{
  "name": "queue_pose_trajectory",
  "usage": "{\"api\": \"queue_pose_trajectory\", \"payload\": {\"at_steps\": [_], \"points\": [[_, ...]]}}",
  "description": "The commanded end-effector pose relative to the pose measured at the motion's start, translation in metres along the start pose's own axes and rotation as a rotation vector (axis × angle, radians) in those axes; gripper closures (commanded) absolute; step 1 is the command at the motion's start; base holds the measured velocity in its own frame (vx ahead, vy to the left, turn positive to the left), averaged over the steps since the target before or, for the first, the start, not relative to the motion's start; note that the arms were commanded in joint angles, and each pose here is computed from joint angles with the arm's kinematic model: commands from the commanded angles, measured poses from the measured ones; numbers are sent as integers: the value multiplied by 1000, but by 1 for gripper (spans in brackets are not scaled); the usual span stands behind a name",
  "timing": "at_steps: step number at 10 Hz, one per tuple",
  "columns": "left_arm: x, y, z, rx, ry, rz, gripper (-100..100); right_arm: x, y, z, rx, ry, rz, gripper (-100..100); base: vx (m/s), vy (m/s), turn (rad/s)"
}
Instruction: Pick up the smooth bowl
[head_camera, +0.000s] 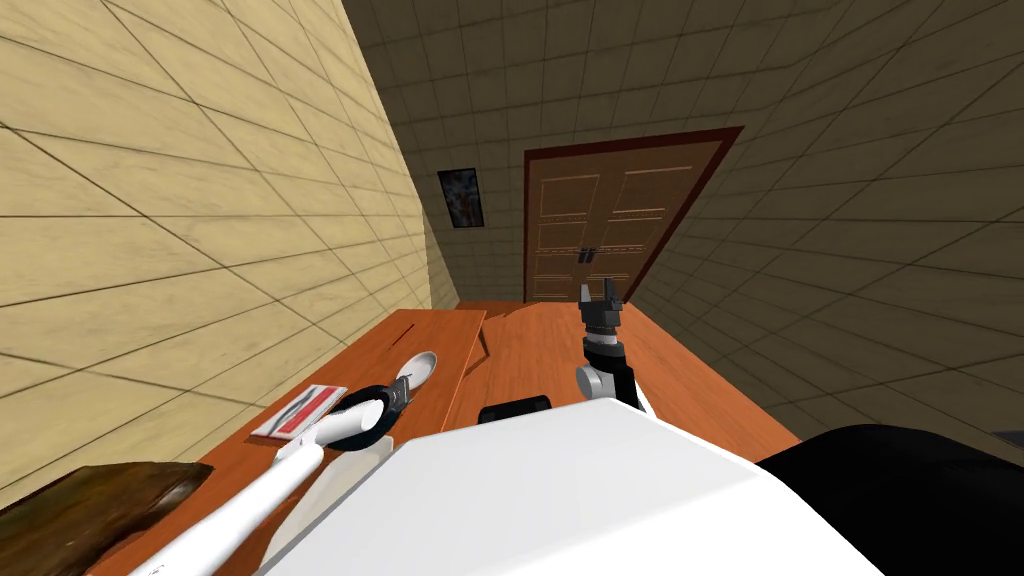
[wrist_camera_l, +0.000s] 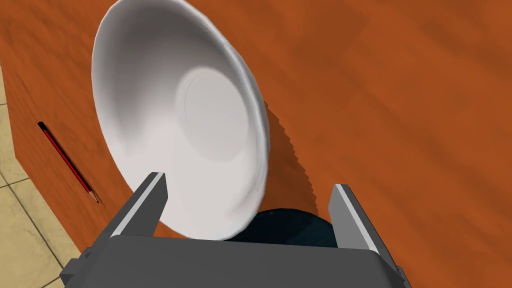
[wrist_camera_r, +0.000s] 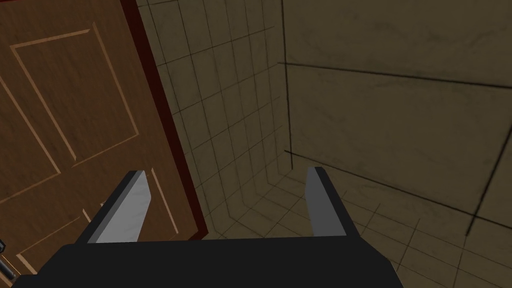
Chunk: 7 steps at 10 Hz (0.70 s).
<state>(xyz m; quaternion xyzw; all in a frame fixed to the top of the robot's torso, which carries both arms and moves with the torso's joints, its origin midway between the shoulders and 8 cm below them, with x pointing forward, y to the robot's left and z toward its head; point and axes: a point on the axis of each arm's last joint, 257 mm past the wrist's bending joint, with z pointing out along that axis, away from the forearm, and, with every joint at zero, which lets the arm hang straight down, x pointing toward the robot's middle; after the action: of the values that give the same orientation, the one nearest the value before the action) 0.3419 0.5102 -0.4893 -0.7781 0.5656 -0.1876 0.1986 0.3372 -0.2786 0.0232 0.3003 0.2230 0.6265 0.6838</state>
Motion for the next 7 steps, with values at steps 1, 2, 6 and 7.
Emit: {"api": "queue_pose_trajectory", "payload": {"at_steps": [1, 2, 6, 7], "points": [[0, 0, 0, 0, 0, 0, -100, 0, 0, 0, 0, 0, 0, 0, 49, 18, 1], [0, 1, 0, -1, 0, 0, 0, 0, 0, 0, 0, 0, 0, 0, 11, 6, -2], [-9, -6, 13, 14, -41, -61, -100, 0, 0, 0, 0, 0, 0, 0, -83, 46, -190], [-10, -6, 15, 16, -47, -71, -100, 0, 0, 0, 0, 0, 0, 0, -83, 37, -105]]}}
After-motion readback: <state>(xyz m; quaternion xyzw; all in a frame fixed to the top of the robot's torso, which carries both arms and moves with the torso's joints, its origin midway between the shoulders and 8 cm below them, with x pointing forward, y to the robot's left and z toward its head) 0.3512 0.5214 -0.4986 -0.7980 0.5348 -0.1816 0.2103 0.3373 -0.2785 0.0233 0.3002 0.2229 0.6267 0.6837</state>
